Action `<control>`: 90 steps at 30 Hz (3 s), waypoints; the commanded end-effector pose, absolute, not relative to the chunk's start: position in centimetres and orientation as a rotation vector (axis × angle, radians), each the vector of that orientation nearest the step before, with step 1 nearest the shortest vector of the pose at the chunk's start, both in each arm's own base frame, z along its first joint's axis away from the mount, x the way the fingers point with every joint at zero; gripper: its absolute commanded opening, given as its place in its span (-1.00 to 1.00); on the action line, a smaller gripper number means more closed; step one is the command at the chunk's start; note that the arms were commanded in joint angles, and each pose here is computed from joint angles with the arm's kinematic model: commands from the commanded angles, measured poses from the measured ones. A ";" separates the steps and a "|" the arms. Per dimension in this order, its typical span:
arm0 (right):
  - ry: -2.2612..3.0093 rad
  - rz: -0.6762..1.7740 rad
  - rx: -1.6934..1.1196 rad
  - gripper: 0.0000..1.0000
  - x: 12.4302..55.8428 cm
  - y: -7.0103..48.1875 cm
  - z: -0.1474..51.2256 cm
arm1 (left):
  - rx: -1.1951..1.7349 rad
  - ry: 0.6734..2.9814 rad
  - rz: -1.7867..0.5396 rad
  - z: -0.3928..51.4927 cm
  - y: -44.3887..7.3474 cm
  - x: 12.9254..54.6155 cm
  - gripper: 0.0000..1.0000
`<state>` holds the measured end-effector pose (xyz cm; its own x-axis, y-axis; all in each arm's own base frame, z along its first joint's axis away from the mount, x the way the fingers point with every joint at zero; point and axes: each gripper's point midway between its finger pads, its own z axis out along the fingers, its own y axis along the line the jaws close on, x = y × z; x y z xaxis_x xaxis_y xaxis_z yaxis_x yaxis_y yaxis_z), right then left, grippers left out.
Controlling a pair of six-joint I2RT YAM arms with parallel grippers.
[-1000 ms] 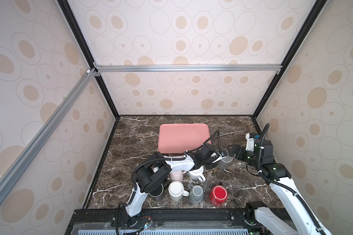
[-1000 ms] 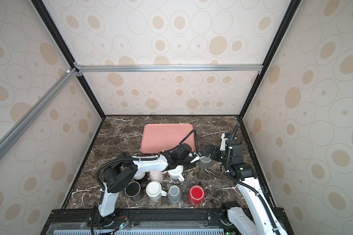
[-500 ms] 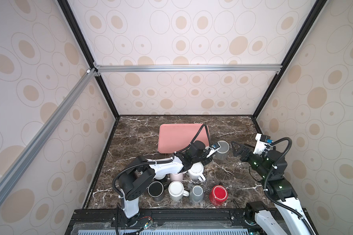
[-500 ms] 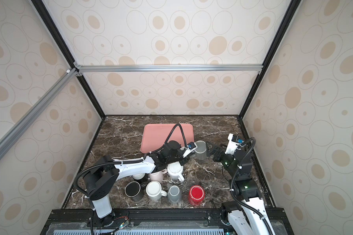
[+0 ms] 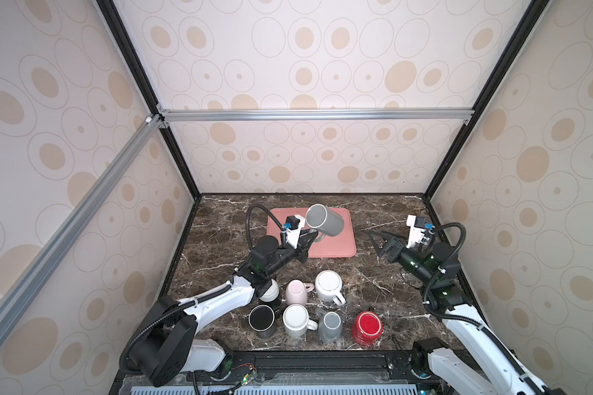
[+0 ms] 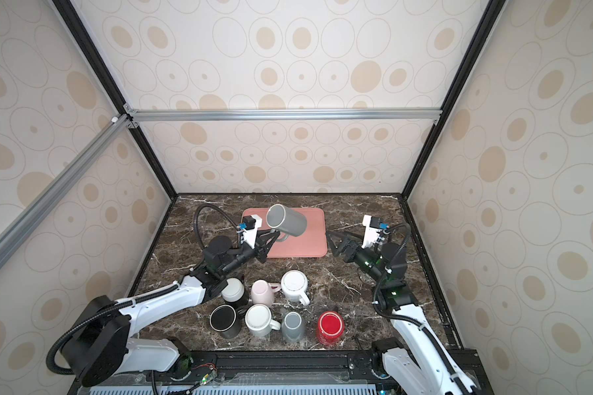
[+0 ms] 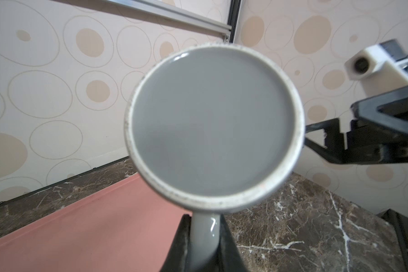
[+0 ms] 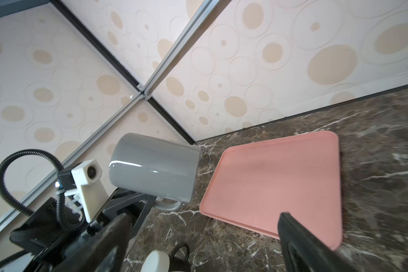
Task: Turn the mug right side up
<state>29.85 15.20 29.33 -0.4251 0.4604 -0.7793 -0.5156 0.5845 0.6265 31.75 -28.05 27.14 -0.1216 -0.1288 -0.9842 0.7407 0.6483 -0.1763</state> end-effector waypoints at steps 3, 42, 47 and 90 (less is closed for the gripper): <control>1.590 1.227 -0.334 1.00 28.1 20.9 30.8 | 0.386 1.168 -1.018 36.5 -24.4 28.1 -1.00; 1.171 1.623 -0.626 -0.92 25.9 34.1 40.2 | 0.219 0.721 -1.401 43.7 -20.4 23.5 -1.00; 1.255 1.554 -0.535 -1.00 27.1 33.4 39.2 | 0.141 0.817 -1.359 42.5 -20.0 25.0 -0.20; 2.563 -0.087 -0.375 -1.00 52.4 18.0 15.4 | -0.039 1.201 -0.894 35.9 -14.8 26.3 0.99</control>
<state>51.19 18.13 12.70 -0.8505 -0.2664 -0.4535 -0.2434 0.9637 -0.1095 26.40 -15.26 35.27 0.0390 -0.6219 -0.7821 0.5800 0.6514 -0.4891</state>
